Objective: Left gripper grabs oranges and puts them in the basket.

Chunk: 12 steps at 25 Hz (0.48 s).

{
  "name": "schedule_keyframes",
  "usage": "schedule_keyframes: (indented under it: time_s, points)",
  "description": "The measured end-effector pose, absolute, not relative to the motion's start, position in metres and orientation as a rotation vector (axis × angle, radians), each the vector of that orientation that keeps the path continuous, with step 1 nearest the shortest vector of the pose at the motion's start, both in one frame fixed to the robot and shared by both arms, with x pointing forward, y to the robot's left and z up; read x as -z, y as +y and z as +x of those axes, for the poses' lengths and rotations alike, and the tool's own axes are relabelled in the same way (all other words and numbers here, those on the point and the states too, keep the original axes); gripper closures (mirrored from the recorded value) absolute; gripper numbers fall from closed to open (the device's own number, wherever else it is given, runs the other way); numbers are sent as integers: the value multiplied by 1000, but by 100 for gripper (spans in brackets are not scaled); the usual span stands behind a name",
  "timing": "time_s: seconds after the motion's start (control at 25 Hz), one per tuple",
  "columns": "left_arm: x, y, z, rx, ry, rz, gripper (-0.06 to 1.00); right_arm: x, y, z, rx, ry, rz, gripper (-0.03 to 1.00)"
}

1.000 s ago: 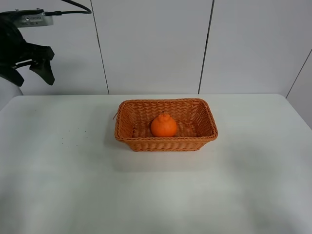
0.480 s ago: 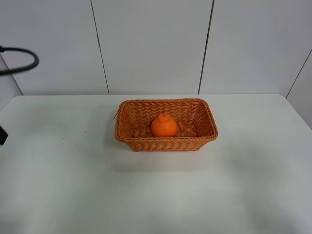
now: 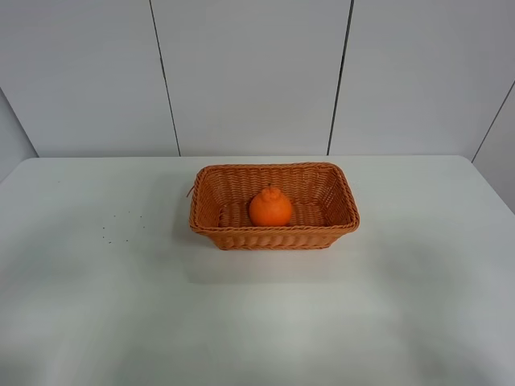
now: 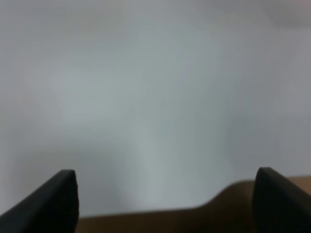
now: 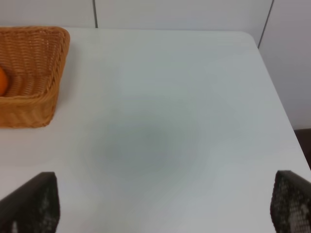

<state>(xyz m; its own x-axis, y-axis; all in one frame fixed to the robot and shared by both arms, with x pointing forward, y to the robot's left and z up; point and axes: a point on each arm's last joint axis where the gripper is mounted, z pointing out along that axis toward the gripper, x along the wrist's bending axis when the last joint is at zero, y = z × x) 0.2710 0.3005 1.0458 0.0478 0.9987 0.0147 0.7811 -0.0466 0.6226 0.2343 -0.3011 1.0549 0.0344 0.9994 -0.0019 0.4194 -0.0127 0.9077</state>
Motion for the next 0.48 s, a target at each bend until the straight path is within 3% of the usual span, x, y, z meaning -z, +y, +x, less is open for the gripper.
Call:
schedule_keyframes:
  time_s: [0.48]
  points:
    - [-1042, 300, 239, -792, 1632, 1717, 11, -1055, -301, 234, -951, 1490, 1540, 27]
